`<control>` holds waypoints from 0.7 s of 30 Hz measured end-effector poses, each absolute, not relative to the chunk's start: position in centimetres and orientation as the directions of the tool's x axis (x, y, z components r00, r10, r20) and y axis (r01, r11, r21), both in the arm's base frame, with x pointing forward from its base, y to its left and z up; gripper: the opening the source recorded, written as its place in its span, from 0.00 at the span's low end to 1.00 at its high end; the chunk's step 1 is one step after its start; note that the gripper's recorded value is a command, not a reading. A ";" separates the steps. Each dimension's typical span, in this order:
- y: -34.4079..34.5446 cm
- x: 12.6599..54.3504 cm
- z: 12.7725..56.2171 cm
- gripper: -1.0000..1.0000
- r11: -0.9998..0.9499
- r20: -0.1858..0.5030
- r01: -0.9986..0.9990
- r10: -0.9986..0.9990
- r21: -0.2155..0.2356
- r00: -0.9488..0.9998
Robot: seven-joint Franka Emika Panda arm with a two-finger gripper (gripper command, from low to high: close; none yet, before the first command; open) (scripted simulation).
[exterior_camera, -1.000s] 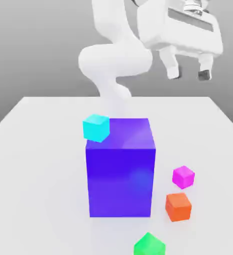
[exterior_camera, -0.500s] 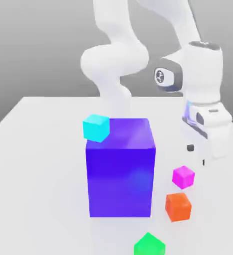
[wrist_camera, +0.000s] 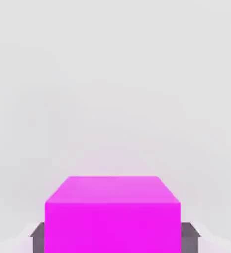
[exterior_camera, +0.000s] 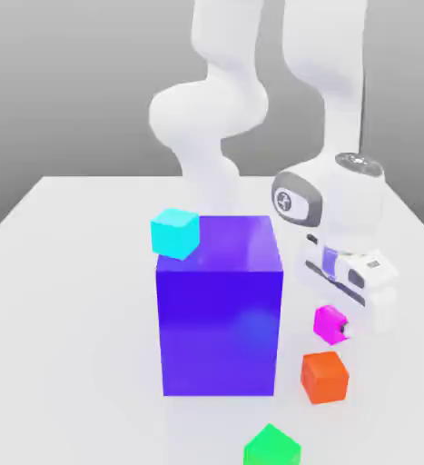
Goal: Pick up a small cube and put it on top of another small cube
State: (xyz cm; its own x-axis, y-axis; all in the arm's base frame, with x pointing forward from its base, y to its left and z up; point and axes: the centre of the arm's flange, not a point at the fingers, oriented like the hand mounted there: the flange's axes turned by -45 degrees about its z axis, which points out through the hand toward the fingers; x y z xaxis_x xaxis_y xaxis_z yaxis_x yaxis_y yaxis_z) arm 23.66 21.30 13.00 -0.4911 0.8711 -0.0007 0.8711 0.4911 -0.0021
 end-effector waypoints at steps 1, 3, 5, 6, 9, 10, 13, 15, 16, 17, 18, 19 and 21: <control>21.3 23.6 12.6 0.00 0.491 -0.001 0.871 0.871 -0.002 -0.491; 21.3 23.7 13.3 0.00 0.491 -0.001 0.871 0.871 -0.002 -0.491; 21.4 23.8 14.6 0.00 0.491 -0.001 0.871 0.871 -0.002 -0.491; 21.4 23.8 15.4 0.00 0.491 -0.001 0.871 0.871 -0.002 -0.491; 21.4 23.7 17.6 0.00 0.491 -0.001 0.871 0.871 -0.002 -0.491; 21.3 23.7 18.3 0.00 0.491 -0.001 0.871 0.871 -0.002 -0.491; 20.5 27.2 19.4 0.00 0.377 0.007 0.926 0.926 -0.009 -0.377; 19.8 30.4 19.9 0.00 0.273 0.012 0.962 0.962 -0.016 -0.273; 19.4 32.0 20.1 0.00 0.221 0.013 0.975 0.975 -0.019 -0.221; 18.7 33.7 20.3 0.00 0.165 0.014 0.986 0.986 -0.022 -0.165; 18.0 35.3 20.6 0.00 0.108 0.014 0.994 0.994 -0.024 -0.108; 17.3 37.0 20.8 0.00 0.055 0.014 0.998 0.998 -0.026 -0.054; 15.7 40.1 21.3 0.00 -0.047 0.012 0.999 0.999 -0.027 0.048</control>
